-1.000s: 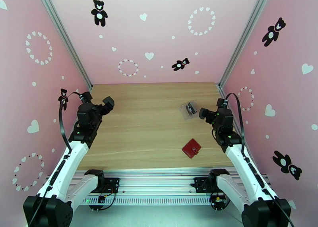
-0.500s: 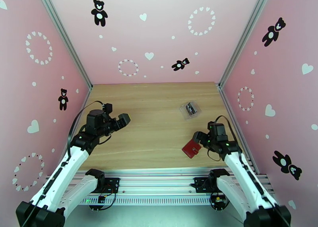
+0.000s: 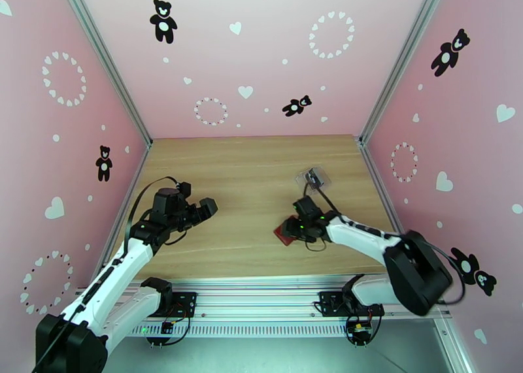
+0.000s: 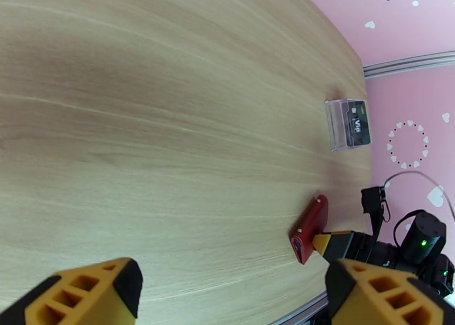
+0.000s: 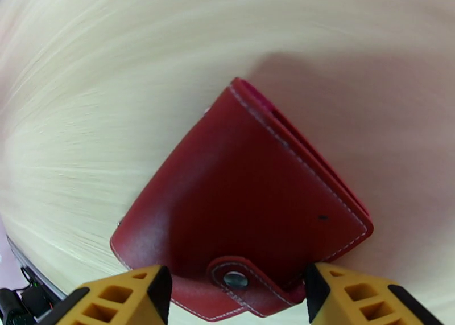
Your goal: Put the credit cards into the card holder
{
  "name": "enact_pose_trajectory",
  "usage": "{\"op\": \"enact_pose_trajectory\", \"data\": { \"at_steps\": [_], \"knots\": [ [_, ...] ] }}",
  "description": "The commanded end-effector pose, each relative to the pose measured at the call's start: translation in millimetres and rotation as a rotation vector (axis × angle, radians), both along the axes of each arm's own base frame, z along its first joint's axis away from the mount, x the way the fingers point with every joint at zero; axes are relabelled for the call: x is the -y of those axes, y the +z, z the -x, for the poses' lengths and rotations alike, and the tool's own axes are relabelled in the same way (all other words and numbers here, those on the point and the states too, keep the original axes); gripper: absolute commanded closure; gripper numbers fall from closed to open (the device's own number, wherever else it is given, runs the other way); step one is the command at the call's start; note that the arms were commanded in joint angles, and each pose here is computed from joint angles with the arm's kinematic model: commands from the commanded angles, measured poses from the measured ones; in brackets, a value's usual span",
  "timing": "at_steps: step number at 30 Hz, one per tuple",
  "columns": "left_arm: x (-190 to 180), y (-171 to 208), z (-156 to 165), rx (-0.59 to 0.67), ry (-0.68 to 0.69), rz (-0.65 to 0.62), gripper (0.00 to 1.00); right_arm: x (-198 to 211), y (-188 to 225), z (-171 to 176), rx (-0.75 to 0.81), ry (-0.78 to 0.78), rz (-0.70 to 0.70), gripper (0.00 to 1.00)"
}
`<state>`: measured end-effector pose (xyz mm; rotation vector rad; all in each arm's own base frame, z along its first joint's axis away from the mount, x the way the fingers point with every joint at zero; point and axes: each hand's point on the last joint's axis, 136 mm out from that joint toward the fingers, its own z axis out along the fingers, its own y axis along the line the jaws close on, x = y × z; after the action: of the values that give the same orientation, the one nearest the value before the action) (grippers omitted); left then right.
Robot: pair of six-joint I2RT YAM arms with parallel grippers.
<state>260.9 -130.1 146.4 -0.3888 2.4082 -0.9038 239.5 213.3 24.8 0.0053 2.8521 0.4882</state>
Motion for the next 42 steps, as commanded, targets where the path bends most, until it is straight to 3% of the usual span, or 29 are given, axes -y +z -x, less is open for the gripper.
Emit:
{"op": "enact_pose_trajectory", "data": {
  "at_steps": [1, 7, 11, 18, 25, 29, 36, 42],
  "knots": [
    [1, -8, 1, -0.003, 0.003, 0.001, 0.10, -51, -2, -9, 0.012, 0.149, 0.006, 0.34],
    [-6, -17, 5, -0.007, 0.029, -0.024, 0.11, -95, 13, -19, 0.087, 0.337, 0.071, 0.36],
    [-8, -23, 1, -0.006, 0.053, -0.022, 0.16, -90, 27, -32, 0.147, 0.316, 0.118, 0.31],
    [20, -43, -18, -0.035, -0.011, 0.050, 0.33, -84, 29, -38, 0.132, 0.248, 0.160, 0.35],
    [68, -85, -40, -0.129, -0.127, 0.035, 0.49, -81, 24, -39, 0.114, 0.197, 0.148, 0.41],
    [97, -101, -47, -0.142, -0.194, -0.004, 0.50, -78, 21, -38, 0.098, 0.174, 0.120, 0.43],
    [129, -117, -28, -0.171, -0.279, -0.017, 0.59, -59, 18, -40, 0.077, 0.132, 0.109, 0.44],
    [136, -116, 5, -0.158, -0.263, -0.017, 0.65, -45, 21, -44, 0.069, 0.098, 0.087, 0.45]
  ]
}}
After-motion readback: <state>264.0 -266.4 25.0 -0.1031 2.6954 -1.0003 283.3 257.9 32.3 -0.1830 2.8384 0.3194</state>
